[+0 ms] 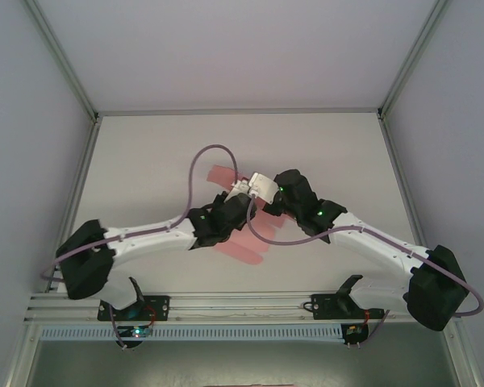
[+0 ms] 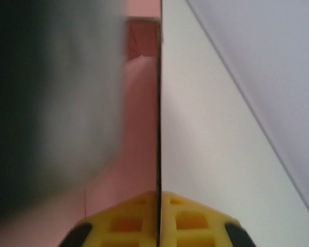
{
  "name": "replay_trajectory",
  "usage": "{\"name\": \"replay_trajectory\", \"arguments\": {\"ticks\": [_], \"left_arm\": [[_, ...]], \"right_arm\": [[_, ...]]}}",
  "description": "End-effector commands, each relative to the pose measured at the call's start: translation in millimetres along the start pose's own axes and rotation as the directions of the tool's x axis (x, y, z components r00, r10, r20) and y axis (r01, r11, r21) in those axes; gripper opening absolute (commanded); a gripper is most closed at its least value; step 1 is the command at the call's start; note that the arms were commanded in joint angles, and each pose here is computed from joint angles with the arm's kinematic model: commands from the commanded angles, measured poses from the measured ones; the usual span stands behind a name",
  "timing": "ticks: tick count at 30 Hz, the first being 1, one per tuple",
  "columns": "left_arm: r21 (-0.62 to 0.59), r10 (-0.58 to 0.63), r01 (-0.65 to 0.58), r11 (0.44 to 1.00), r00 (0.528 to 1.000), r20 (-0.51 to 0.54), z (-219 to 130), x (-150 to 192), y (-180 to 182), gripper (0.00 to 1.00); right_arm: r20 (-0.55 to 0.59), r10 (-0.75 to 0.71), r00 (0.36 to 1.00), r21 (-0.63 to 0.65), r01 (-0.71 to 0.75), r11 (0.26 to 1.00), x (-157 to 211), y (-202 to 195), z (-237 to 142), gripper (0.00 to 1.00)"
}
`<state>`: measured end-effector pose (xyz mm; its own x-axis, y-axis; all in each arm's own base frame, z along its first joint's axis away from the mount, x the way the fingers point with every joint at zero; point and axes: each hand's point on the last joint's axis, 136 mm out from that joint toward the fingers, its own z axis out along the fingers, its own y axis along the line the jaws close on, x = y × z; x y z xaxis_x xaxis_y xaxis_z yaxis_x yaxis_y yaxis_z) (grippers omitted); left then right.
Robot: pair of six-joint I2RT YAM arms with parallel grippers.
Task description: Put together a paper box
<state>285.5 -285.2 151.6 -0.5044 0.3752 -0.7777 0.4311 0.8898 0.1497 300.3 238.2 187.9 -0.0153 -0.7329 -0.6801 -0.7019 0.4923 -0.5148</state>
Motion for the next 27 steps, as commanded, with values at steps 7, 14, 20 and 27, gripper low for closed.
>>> {"name": "replay_trajectory", "arguments": {"ticks": [7,14,20,27], "left_arm": [[0.063,-0.250,0.245,0.967,0.965,0.083,-66,1,50,1.00],[-0.113,-0.484,0.489,0.865,0.873,0.064,-72,33,133,1.00],[-0.129,-0.578,0.585,0.800,0.811,0.089,-60,45,156,1.00],[-0.152,-0.667,0.662,0.734,0.745,0.024,-28,60,174,1.00]], "right_arm": [[-0.045,-0.219,0.975,0.033,0.221,0.975,10,-4,15,0.00],[-0.122,-0.358,0.926,-0.044,0.356,0.934,22,2,40,0.00],[-0.158,-0.325,0.933,-0.078,0.316,0.946,34,2,64,0.00],[-0.157,-0.379,0.912,-0.016,0.381,0.924,45,7,87,0.00]]}}
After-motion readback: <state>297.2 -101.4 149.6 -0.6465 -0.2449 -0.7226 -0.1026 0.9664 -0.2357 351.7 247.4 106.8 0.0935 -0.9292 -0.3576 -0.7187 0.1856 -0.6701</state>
